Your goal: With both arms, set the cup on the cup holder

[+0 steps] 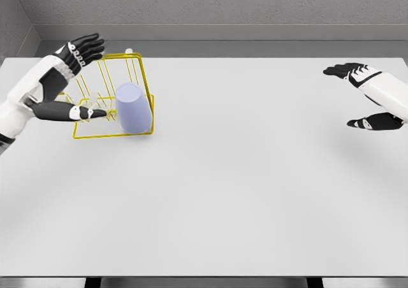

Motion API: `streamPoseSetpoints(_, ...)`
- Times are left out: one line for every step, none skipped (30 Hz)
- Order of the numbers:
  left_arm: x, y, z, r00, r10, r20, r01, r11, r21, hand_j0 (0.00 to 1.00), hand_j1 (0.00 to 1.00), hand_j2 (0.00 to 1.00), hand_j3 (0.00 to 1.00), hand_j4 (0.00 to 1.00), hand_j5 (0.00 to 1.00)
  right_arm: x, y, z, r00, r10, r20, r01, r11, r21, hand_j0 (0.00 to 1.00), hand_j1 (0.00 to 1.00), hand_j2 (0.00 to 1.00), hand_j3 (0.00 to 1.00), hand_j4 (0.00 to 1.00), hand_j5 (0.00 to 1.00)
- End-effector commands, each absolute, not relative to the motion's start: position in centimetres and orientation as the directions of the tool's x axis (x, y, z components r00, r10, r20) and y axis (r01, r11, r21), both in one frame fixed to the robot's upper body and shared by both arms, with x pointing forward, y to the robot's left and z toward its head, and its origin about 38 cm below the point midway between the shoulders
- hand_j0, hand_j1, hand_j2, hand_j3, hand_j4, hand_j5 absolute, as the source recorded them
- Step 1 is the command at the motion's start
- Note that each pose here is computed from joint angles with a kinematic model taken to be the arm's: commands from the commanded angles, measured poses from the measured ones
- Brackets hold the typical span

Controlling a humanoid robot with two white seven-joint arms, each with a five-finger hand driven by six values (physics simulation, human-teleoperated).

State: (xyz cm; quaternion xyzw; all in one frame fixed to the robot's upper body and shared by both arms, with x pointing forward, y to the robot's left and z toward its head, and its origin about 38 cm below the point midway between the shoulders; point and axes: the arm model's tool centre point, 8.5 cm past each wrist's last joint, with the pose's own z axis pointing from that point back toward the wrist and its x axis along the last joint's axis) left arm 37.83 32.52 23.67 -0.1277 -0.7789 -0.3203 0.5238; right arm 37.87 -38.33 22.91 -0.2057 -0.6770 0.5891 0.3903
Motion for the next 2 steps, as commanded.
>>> streamPoseSetpoints(37.51, 33.67, 24.46, -0.441, -0.151, 0.885, 0.518, 0.763, 0.388, 1.0, 1.0, 1.0, 1.0, 1.0, 1.0, 37.87, -38.35, 22.99, -0.61, 0.737, 0.292, -0.181, 0.228, -0.957, 1.0, 1.0, 1.0, 1.0, 1.0, 1.0)
streamPoseSetpoints(37.51, 33.92, 24.57, -0.441, -0.158, 0.883, 0.513, 0.763, 0.393, 1.0, 1.0, 1.0, 1.0, 1.0, 1.0, 37.87, -38.35, 22.99, -0.61, 0.737, 0.292, -0.181, 0.228, -0.957, 1.0, 1.0, 1.0, 1.0, 1.0, 1.0)
